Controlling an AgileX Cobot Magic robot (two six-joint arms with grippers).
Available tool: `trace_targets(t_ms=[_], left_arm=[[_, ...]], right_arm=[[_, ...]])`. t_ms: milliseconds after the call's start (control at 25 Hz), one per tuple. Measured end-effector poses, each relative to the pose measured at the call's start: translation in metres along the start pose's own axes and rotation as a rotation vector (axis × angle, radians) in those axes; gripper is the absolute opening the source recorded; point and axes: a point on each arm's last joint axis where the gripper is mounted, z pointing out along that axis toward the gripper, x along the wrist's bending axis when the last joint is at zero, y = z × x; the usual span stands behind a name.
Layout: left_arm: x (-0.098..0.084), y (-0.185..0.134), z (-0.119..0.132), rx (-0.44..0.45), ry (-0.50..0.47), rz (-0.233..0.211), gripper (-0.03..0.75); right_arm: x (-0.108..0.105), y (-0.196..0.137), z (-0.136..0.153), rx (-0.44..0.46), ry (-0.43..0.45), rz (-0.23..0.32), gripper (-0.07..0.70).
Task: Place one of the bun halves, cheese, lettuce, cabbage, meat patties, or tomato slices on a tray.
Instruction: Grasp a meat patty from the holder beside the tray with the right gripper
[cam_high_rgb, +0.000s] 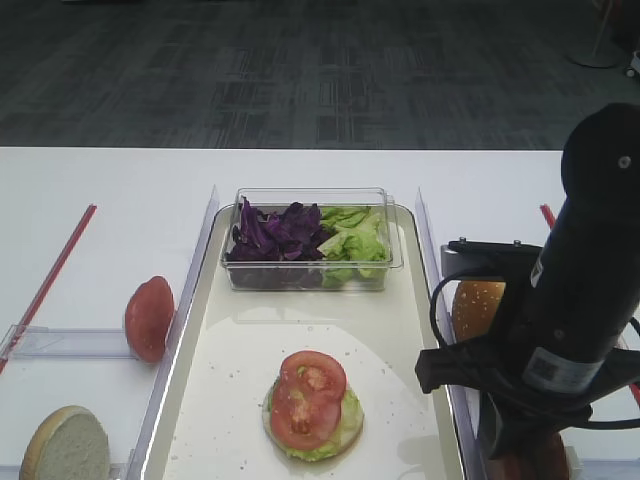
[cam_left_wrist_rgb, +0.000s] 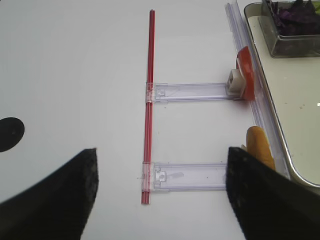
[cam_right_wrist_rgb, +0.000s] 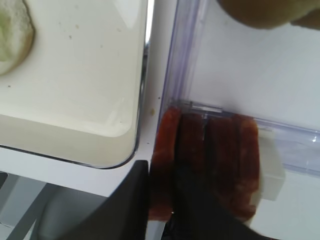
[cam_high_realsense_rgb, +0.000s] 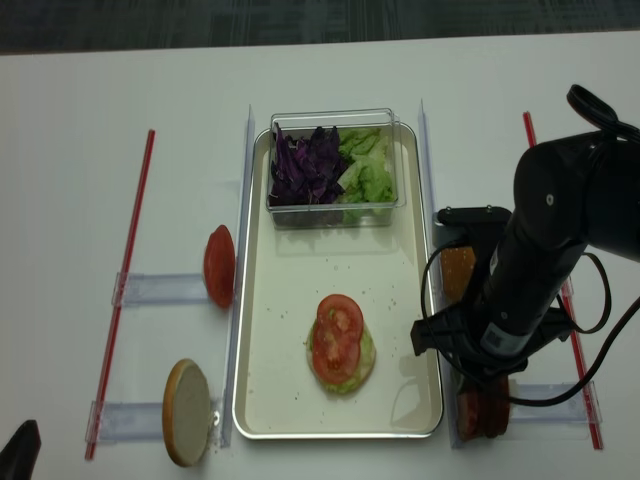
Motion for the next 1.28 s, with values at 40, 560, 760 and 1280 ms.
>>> trace_targets(t_ms=[40, 560, 760, 1280], left_arm=[[0.000, 0.000, 0.000, 0.000, 0.000, 0.000, 0.491], [0.000, 0.000, 0.000, 0.000, 0.000, 0.000, 0.491], [0.000, 0.000, 0.000, 0.000, 0.000, 0.000, 0.491], [0.000, 0.000, 0.000, 0.000, 0.000, 0.000, 0.491]], right_arm=[[0.000, 0.000, 0.000, 0.000, 0.000, 0.000, 0.169], [0.000, -0.001, 0.000, 0.006, -0.001, 0.000, 0.119], [0.000, -0.002, -0.003, -0.004, 0.001, -0.005, 0.119], [0.003, -0.015, -0.024, -0.052, 0.024, -0.035, 0.117]])
